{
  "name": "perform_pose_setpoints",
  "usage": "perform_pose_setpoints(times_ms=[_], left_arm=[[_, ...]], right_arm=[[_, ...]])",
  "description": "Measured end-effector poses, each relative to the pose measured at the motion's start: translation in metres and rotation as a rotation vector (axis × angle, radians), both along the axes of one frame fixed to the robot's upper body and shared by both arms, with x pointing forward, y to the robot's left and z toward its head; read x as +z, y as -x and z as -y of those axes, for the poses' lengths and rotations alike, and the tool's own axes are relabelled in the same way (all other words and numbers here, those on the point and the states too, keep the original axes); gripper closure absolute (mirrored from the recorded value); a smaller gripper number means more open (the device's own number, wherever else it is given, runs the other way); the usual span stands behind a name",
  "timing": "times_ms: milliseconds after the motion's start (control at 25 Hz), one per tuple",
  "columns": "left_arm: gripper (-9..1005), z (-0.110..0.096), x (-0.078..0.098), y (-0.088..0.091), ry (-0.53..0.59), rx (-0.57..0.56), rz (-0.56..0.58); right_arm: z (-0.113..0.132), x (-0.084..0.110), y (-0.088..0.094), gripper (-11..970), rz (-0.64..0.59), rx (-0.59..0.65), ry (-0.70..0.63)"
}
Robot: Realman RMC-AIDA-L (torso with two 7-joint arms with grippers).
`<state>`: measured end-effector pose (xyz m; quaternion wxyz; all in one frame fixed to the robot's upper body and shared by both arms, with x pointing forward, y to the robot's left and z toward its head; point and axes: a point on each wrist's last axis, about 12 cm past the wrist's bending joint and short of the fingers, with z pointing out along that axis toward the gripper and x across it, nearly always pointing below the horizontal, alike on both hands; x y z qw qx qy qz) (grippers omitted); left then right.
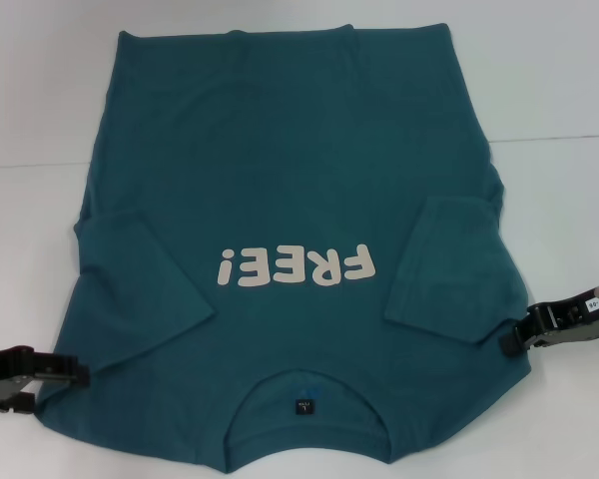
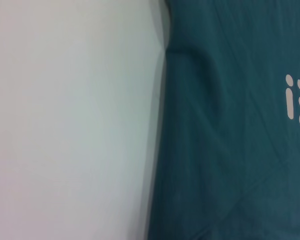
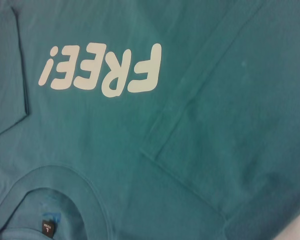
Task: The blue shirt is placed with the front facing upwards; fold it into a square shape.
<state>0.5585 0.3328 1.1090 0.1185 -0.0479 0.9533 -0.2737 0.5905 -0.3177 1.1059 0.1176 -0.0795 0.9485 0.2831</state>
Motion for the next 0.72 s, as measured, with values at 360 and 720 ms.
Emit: perform_pose_setpoints(times_ms=[360,720], left_arm=[[92,-0.0009,-0.001,-0.0006,-0.01,0.005,0.001],[93,-0.002,-0.0042,-0.0005,-0.028,0.008,-0.007]], right_arm=[[-0.0001,-0.0002,0.0,902,-0.001,0.0,0.0],[-0.0016,-0.002,0.0013,899,-0.005,0.0,-0.004]])
